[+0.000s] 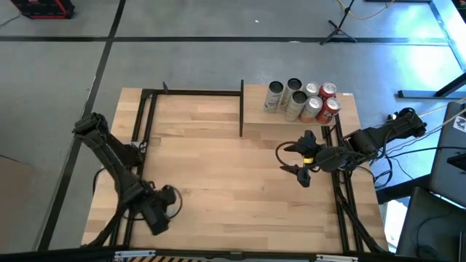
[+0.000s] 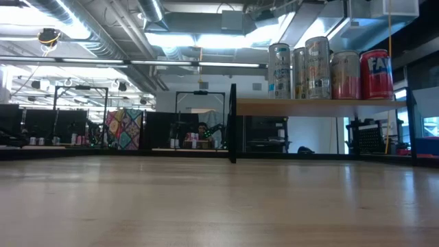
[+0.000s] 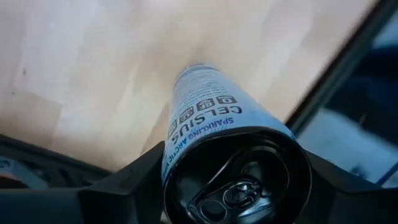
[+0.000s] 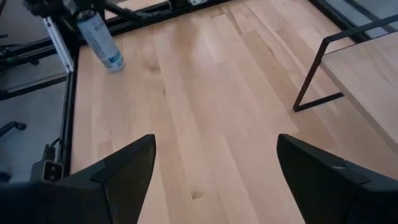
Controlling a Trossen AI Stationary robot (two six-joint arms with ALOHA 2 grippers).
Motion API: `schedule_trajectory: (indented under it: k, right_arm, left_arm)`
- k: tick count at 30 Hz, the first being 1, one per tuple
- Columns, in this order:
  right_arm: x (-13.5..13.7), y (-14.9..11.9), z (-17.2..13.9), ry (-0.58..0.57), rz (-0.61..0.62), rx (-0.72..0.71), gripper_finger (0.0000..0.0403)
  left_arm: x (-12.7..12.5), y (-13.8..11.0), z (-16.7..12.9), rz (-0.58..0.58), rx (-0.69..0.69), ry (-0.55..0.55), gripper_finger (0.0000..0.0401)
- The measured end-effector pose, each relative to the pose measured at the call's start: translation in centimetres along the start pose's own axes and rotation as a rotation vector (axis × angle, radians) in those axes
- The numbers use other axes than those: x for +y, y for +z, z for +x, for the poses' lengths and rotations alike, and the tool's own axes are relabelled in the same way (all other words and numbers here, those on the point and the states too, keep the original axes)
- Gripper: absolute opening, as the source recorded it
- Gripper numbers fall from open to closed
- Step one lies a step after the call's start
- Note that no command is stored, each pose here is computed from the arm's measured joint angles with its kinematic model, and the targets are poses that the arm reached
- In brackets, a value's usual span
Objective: Place canned beverage on shelf
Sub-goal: Put the white blue soda can on the shelf aligned with the other white blue soda can
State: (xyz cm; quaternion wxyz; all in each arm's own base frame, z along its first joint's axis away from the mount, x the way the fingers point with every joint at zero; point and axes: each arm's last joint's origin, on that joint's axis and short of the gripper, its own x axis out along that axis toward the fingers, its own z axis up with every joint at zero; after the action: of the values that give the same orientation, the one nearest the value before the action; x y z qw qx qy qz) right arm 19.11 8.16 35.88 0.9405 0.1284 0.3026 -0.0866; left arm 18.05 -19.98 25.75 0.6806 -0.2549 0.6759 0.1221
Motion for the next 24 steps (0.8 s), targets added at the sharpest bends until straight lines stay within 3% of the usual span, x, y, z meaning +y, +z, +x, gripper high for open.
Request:
schedule_trajectory:
  k: [6,12,19,24]
  right_arm:
    - [0.6,-0.1,1.3,-0.052,-0.019,0.006,0.0325]
    - [1.5,-0.8,3.9,-0.108,-0.064,0.062,0.0325]
    - [2.4,-1.5,6.3,-0.163,-0.097,0.095,0.0325]
    - [2.7,-1.7,7.2,-0.170,-0.108,0.105,0.0325]
  left_arm:
    - [0.5,4.3,-1.6,-0.233,-0.066,-0.047,0.0247]
    - [1.5,8.4,-3.5,-0.383,-0.168,-0.088,0.0246]
    - [3.3,11.7,-3.9,-0.512,-0.244,-0.061,0.0244]
    - [3.2,14.1,-2.4,-0.536,-0.261,-0.071,0.0244]
